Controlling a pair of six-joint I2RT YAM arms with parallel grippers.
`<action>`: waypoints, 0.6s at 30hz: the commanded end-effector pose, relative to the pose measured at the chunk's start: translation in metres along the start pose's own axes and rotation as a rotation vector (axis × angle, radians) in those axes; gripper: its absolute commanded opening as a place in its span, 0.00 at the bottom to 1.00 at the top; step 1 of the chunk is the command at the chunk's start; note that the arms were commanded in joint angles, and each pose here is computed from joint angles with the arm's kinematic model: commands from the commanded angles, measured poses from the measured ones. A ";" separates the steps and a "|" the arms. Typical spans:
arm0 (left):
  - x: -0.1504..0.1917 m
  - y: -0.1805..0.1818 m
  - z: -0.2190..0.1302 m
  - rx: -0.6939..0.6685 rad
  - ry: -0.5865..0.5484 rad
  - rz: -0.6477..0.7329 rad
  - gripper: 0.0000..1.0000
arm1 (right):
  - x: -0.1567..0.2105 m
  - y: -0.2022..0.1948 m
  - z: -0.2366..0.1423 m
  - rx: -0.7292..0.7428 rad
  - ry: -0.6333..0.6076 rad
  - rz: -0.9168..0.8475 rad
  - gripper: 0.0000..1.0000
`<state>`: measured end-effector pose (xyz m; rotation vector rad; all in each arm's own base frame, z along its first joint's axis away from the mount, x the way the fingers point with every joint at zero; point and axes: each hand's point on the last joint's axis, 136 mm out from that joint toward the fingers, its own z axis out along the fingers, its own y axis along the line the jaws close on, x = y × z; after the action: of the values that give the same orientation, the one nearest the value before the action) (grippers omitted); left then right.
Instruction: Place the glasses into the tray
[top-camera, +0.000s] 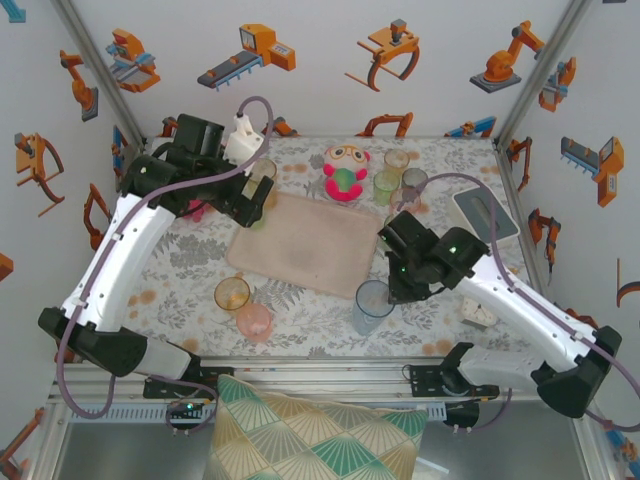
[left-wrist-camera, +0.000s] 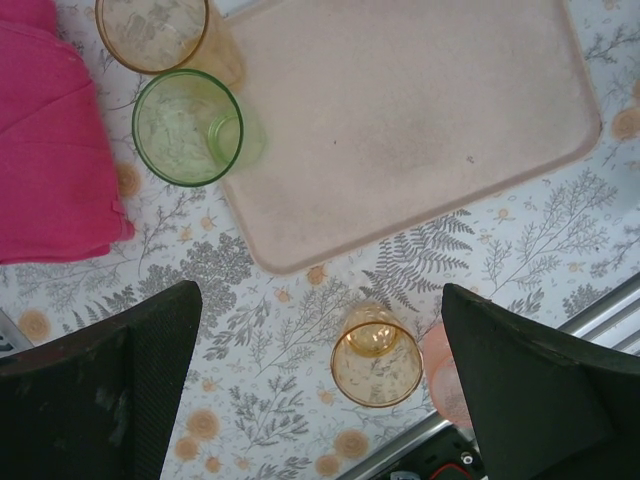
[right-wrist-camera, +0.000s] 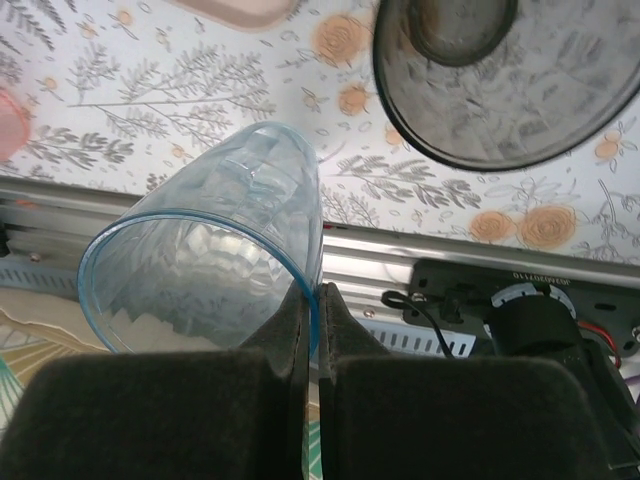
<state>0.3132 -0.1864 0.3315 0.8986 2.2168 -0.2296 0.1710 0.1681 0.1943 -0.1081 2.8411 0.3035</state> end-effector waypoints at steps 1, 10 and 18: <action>-0.002 -0.003 -0.016 0.037 -0.046 -0.058 0.97 | -0.025 0.019 -0.014 -0.046 -0.078 -0.025 0.02; 0.001 -0.008 -0.012 0.083 -0.044 -0.098 0.97 | -0.072 0.051 -0.013 -0.039 -0.143 -0.089 0.02; 0.003 -0.017 -0.010 0.128 -0.059 -0.120 0.97 | -0.117 0.084 0.003 -0.052 -0.188 -0.133 0.03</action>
<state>0.3021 -0.1899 0.3294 0.8313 2.2428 -0.3962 0.2559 0.2431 0.2236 -0.2372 2.7119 0.3037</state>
